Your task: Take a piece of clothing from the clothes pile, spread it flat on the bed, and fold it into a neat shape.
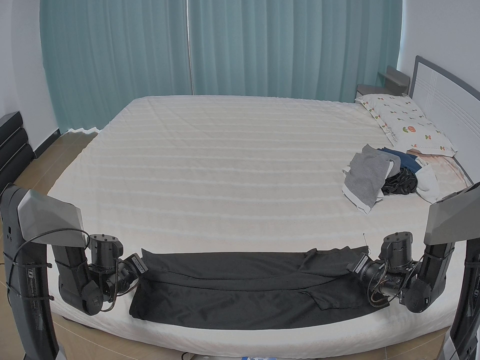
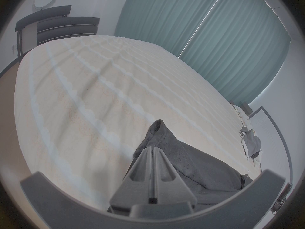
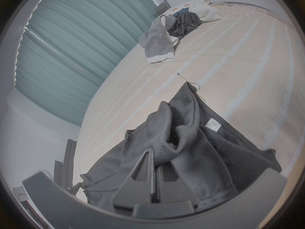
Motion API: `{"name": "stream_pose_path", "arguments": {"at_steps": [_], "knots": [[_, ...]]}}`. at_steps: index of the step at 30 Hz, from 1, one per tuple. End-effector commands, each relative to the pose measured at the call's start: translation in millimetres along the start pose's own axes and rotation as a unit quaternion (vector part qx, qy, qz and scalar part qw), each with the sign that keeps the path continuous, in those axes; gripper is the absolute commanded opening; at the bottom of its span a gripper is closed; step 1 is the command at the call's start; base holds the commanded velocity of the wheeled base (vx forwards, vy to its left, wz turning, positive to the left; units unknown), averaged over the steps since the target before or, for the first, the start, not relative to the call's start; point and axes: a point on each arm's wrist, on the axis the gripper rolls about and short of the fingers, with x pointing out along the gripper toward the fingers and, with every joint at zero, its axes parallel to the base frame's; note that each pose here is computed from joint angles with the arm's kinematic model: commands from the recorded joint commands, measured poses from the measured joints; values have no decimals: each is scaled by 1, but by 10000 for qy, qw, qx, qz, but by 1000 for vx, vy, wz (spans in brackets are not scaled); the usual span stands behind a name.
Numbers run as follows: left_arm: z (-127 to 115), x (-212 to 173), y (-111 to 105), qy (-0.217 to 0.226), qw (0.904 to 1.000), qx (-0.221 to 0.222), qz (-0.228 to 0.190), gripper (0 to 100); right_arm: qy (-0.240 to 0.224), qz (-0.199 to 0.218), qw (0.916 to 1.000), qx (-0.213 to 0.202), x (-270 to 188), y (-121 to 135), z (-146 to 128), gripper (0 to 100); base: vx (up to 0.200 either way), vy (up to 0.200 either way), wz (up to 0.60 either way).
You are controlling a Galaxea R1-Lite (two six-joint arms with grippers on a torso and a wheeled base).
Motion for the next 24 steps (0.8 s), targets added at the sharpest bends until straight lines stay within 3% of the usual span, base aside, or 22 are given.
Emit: {"name": "stream_pose_path", "arguments": {"at_steps": [1, 10, 15, 19, 24], "knots": [[5, -3, -3, -93, 9999, -28, -54, 0, -40, 38, 10000, 9, 0, 2, 2, 0, 0, 0, 0], [28, 4, -10, -594, 9971, -420, -199, 0, -590, 615, 9963, 88, 2, 11, 15, 0, 0, 0, 0], [43, 8, -16, -866, 9918, -865, -373, 0, -1066, 993, 9891, 208, 14, 17, 31, 0, 0, 0, 0], [59, 7, -27, -1116, 9792, -1543, -700, 0, -1362, 1054, 9844, 351, 26, 17, 48, 0, 0, 0, 0], [62, 6, -27, -1166, 9756, -1700, -752, 0, -1397, 1047, 9837, 420, 26, 14, 52, 0, 0, 0, 0]]}}
